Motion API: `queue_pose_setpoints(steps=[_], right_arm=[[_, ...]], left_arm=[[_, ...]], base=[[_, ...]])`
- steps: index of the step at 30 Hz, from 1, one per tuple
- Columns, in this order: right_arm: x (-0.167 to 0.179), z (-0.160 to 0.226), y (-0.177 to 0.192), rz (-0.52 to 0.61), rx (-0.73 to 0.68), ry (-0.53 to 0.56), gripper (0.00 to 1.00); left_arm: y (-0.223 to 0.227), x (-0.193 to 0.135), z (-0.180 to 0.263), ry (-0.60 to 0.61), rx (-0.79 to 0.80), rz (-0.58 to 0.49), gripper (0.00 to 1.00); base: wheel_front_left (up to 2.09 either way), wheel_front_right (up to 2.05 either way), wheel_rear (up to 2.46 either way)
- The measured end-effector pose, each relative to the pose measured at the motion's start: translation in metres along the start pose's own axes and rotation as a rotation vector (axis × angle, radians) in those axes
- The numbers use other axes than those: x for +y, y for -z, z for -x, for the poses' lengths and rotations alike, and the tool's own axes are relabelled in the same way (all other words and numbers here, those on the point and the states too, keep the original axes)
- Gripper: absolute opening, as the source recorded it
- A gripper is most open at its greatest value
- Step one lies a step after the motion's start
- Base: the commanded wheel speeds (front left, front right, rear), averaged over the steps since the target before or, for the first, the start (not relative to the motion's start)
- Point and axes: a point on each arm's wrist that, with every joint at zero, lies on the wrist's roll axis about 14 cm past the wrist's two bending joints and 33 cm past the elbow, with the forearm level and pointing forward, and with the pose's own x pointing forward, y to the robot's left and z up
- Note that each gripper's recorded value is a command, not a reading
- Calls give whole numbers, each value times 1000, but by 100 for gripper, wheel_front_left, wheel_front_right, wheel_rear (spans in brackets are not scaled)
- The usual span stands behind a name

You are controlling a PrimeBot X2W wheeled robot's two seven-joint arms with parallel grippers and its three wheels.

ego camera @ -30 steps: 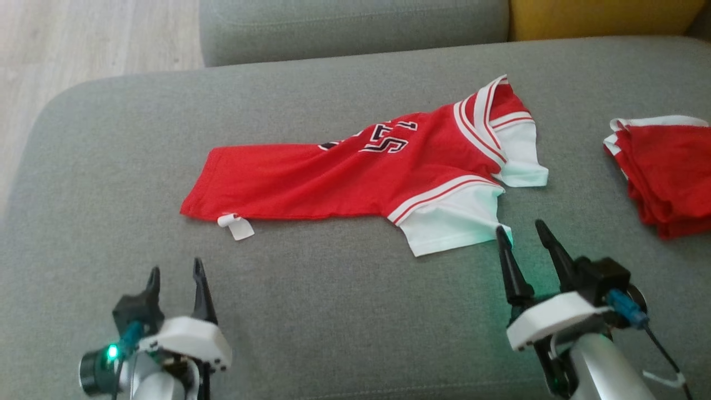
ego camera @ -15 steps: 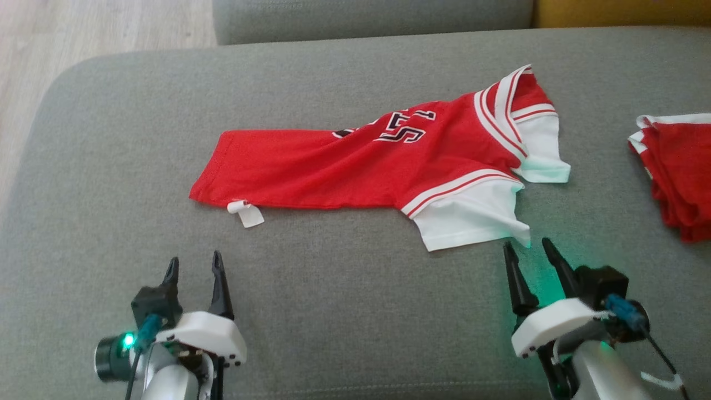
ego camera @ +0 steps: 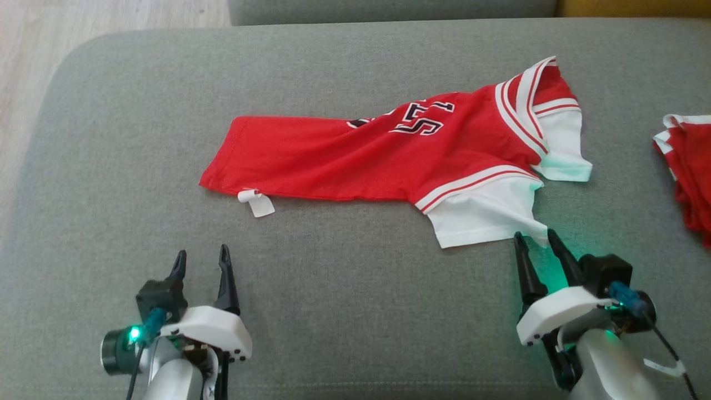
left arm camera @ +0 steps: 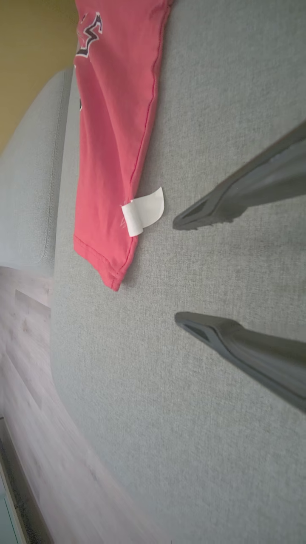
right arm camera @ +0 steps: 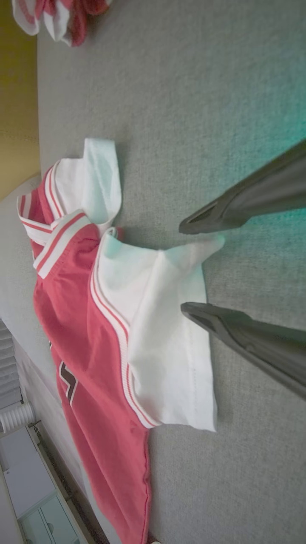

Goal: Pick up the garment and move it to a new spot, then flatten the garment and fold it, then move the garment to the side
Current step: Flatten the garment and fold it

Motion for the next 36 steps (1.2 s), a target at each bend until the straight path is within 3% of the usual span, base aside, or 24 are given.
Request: queue_pose_setpoints(steps=[3, 4, 6, 14, 27, 36], right_arm=[[-2, -2, -2, 5, -3, 4, 79], [-2, -2, -1, 8, 1, 3, 61], [-2, -2, 4, 9, 15, 4, 2], [-7, 2, 5, 2, 17, 21, 0], [-56, 49, 2, -57, -42, 159, 0], [-72, 55, 7, -57, -25, 192, 0]], left_arm=[[2, 1, 0, -3, 7, -1, 100], [2, 1, 0, -4, 7, 0, 100], [3, 2, 0, -5, 9, -1, 100], [3, -3, -2, 9, 9, -1, 100], [-1, -35, -12, 89, 8, 36, 100], [3, -50, -26, 135, 32, 94, 100]], base=[[0, 0, 0], [0, 0, 0], [0, 0, 0], [0, 0, 0], [0, 0, 0], [0, 0, 0]])
